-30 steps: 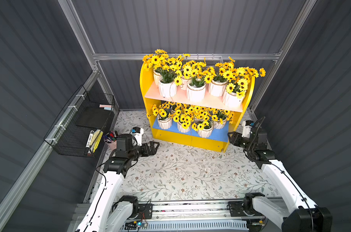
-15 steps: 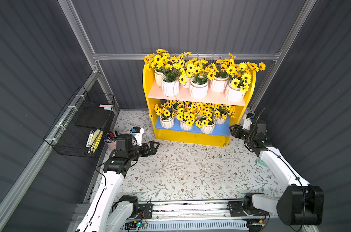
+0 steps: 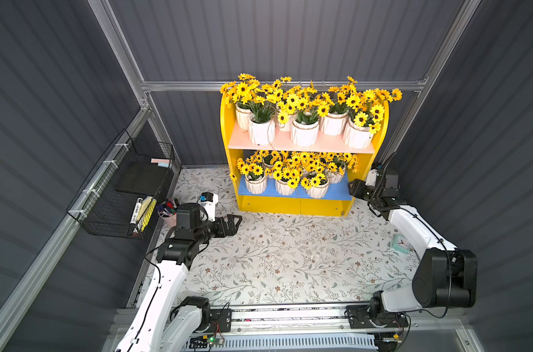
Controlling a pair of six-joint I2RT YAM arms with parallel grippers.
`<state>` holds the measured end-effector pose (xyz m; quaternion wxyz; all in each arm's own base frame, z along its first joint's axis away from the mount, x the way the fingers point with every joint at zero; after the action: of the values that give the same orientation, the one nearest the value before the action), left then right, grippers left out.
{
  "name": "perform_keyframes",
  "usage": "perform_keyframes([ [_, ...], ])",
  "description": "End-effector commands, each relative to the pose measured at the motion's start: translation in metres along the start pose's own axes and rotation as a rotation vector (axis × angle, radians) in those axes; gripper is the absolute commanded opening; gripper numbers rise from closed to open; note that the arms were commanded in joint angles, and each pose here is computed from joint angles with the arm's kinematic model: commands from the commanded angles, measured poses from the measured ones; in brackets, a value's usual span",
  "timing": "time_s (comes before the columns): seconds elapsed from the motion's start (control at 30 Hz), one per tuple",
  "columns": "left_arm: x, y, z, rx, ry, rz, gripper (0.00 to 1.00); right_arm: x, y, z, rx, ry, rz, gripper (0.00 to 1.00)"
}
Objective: Take the sunflower pots off the shelves
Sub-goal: Adjust the shelf at the center of the board.
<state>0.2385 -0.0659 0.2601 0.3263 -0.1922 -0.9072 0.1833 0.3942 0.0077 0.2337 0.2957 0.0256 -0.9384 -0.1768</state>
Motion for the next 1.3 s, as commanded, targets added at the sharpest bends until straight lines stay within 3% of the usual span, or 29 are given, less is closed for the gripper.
perform_keyframes([
  [0.0, 0.006, -0.006, -0.008, -0.037, -0.021, 0.005, 0.99, -0.002, -0.005, -0.03, 0.011, -0.106, 0.035, 0.59],
  [0.4, -0.001, -0.006, -0.018, -0.047, -0.021, 0.012, 1.0, -0.024, -0.018, -0.043, 0.011, -0.085, 0.044, 0.59],
  [0.6, -0.004, -0.007, -0.019, -0.042, -0.019, 0.018, 0.99, -0.025, -0.018, -0.038, 0.012, -0.041, 0.036, 0.67],
  [0.87, -0.003, -0.007, -0.022, -0.045, -0.024, 0.016, 1.0, 0.003, -0.013, -0.032, 0.046, -0.057, 0.029, 0.86],
  [1.03, 0.0, -0.009, -0.023, -0.046, -0.034, 0.023, 1.0, 0.035, -0.005, -0.022, 0.014, -0.025, 0.018, 0.86],
  [1.13, 0.003, -0.012, -0.023, -0.054, -0.042, 0.029, 0.99, 0.061, 0.014, -0.009, 0.002, -0.074, -0.069, 0.84],
  [1.27, 0.005, -0.014, -0.026, -0.062, -0.049, 0.033, 0.99, 0.096, 0.068, 0.016, 0.158, -0.106, -0.159, 0.8],
])
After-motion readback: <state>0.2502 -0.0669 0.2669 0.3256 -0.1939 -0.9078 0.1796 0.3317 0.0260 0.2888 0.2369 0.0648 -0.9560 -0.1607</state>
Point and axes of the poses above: each gripper's point midway between its finger pads, its own x axis back along the fingers, its own y axis along the line the jaws close on, z = x × y, the point moved 6 cm from there along x, back along the fingers
